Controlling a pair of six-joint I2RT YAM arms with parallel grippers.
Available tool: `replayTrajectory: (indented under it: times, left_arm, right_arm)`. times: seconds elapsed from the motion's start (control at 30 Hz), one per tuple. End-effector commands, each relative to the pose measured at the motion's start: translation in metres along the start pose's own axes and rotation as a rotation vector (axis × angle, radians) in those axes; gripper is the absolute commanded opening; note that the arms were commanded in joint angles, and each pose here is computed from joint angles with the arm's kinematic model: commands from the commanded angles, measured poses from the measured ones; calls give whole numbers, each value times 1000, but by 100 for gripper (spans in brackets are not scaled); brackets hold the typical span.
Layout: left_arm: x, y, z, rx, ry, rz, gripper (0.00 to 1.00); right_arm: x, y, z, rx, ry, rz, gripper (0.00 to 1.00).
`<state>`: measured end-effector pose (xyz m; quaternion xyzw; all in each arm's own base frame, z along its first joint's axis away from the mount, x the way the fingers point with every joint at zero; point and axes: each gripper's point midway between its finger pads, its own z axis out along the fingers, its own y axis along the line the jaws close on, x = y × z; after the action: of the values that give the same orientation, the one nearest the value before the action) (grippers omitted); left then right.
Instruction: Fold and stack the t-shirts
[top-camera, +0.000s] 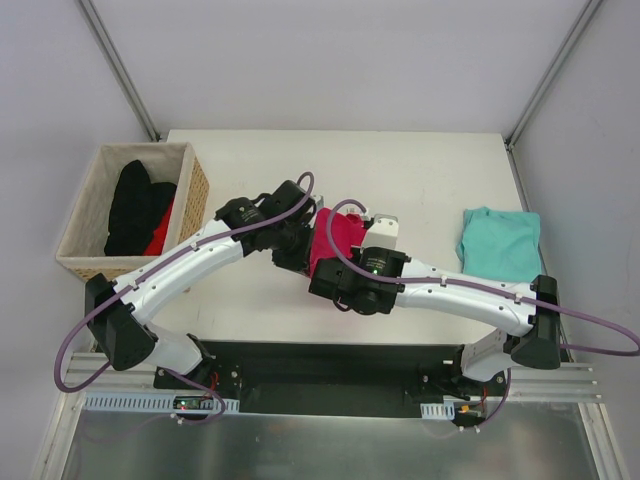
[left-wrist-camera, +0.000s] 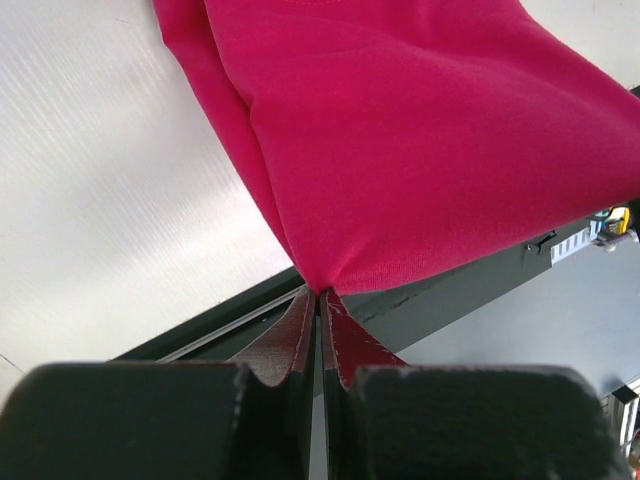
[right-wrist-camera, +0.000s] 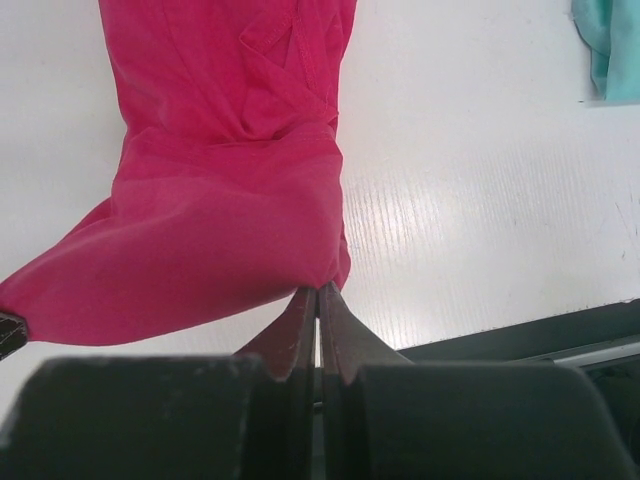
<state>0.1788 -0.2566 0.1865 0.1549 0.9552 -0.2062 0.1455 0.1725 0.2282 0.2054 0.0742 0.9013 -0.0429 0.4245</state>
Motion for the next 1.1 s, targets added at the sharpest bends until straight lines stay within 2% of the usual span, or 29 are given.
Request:
replayTrajectory:
  times: [0.0,0.53,1.07]
  left_arm:
    - [-4,-2,-6,-16,-16,22,0]
    - [-33,5,-2,-108,-26,106,0]
    - [-61,33,8,-157,-23,64,1]
  right_arm:
    - [-19,-27,-9,60,-52,-57,1]
    - [-31,-13,10,127,-41,-95,1]
    - [-41,3,39,196,-22,-146,1]
